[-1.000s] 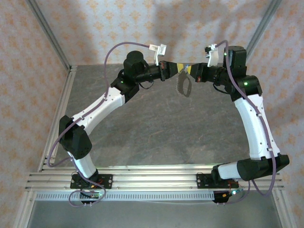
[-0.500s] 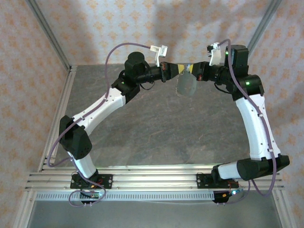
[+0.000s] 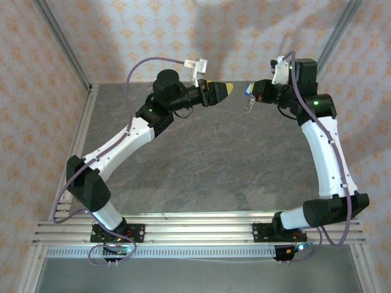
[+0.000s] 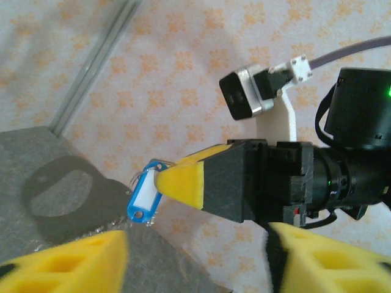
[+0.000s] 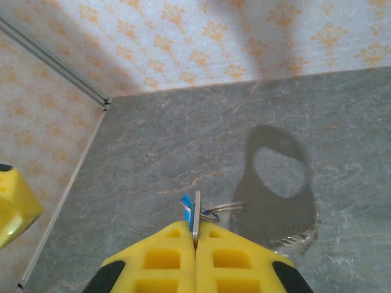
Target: Put the keys on the keyring
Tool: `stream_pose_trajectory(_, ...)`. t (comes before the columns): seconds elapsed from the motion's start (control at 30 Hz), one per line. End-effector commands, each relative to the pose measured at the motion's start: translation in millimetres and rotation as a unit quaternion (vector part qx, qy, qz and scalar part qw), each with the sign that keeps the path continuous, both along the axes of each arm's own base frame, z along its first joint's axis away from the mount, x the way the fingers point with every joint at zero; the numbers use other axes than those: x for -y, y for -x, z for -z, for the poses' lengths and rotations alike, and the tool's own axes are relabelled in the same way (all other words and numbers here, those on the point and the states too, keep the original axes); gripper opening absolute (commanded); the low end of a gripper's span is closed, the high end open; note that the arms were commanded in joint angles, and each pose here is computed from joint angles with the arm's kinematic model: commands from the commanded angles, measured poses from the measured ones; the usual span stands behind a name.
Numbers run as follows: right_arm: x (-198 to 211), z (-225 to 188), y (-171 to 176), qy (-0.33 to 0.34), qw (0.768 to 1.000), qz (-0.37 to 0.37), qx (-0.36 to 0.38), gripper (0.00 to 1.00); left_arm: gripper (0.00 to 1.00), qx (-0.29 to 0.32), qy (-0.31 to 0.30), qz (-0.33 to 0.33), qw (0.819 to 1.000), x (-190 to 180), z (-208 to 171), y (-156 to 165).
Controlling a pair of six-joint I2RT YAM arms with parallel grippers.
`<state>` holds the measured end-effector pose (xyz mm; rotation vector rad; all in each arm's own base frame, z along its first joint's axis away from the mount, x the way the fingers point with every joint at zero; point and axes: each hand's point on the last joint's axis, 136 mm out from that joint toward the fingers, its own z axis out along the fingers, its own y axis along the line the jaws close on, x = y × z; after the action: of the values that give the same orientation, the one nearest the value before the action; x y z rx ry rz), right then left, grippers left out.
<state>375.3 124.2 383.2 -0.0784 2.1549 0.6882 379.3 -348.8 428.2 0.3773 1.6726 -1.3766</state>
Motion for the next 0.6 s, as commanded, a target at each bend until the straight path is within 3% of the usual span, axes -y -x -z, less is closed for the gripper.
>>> stream_pose_trajectory(0.0, 4.7, 19.2, -8.2, 0.018, 1.000, 0.011, -0.016, 0.00, 0.70, 0.007, 0.001, -0.051, 0.999, -24.3, -9.3, -4.1)
stream_pose_trajectory(0.13, 4.9, 40.8, -15.8, 0.026, 0.999, 0.013, -0.038, 0.00, 0.77, -0.009, -0.003, -0.087, 0.996, -42.5, -2.1, -9.3)
stream_pose_trajectory(0.57, 5.3, 97.7, -51.7, 0.046, 0.995, 0.024, -0.089, 0.00, 0.79, -0.041, -0.016, -0.132, 0.990, -76.0, 26.8, -4.3)
